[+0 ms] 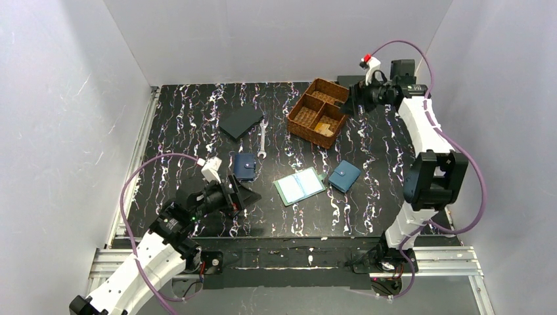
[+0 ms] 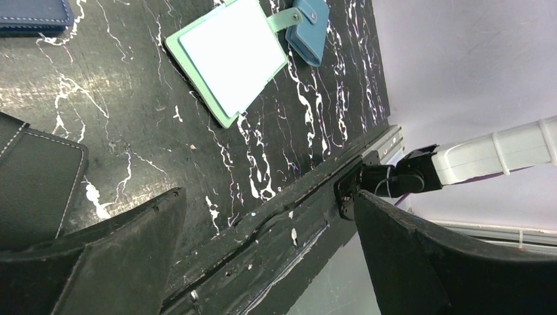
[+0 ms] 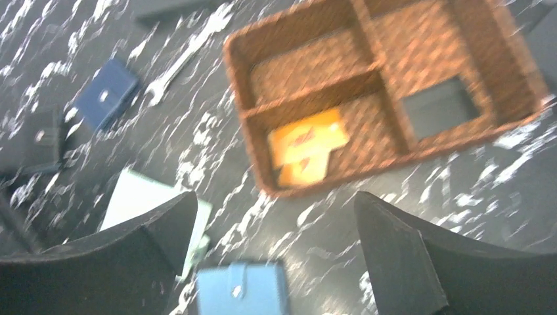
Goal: Take the credit cards out of the card holder
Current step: Place the credit card in the storage box, then reset both arms
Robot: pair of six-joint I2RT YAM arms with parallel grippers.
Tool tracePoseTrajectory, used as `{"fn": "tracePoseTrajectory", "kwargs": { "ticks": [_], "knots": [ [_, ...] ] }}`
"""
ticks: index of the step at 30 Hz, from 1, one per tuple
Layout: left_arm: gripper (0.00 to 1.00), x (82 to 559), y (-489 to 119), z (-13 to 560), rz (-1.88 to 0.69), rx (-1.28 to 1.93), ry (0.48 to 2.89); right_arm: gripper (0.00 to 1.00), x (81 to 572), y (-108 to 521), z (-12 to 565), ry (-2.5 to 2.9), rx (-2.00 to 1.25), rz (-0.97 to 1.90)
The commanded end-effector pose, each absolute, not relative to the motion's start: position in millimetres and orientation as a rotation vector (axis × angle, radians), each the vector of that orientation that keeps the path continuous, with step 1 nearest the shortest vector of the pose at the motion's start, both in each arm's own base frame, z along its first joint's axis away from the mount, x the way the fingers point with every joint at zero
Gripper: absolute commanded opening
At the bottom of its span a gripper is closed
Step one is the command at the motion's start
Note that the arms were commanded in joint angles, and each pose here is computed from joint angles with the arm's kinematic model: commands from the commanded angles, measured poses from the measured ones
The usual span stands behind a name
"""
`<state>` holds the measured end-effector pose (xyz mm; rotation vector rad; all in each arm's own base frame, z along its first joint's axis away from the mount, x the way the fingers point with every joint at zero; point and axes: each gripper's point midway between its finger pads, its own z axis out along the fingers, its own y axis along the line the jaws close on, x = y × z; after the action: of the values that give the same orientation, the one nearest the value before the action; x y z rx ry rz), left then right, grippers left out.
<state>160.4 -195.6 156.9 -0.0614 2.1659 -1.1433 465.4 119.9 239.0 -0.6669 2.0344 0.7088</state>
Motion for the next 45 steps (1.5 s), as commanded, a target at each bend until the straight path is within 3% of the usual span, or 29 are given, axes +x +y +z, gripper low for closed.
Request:
{"fn": "tracePoseTrajectory", "kwargs": {
  "ticks": [1, 7, 15, 27, 45],
  "knots": [
    [0.98, 156, -204, 156, -1.2, -0.046, 2.205, 0.98, 392, 125, 243, 2.036, -0.842, 0.793],
    [0.98, 157, -208, 167, -1.226, -0.023, 2.188, 0.98, 351, 100, 263, 1.998, -0.798, 0.531],
    [0.98, 163, -198, 197, -1.105, 0.06, 2.168, 0.98, 316, 58, 292, 1.891, -0.49, 0.319],
    [0.98, 155, -192, 229, -1.126, 0.018, 2.133, 0.98, 282, 62, 324, 1.823, -0.383, 0.388],
    [0.98, 136, -160, 265, -1.006, 0.065, 2.045, 0.98, 272, 50, 350, 1.801, -0.149, 0.444]
  ]
}}
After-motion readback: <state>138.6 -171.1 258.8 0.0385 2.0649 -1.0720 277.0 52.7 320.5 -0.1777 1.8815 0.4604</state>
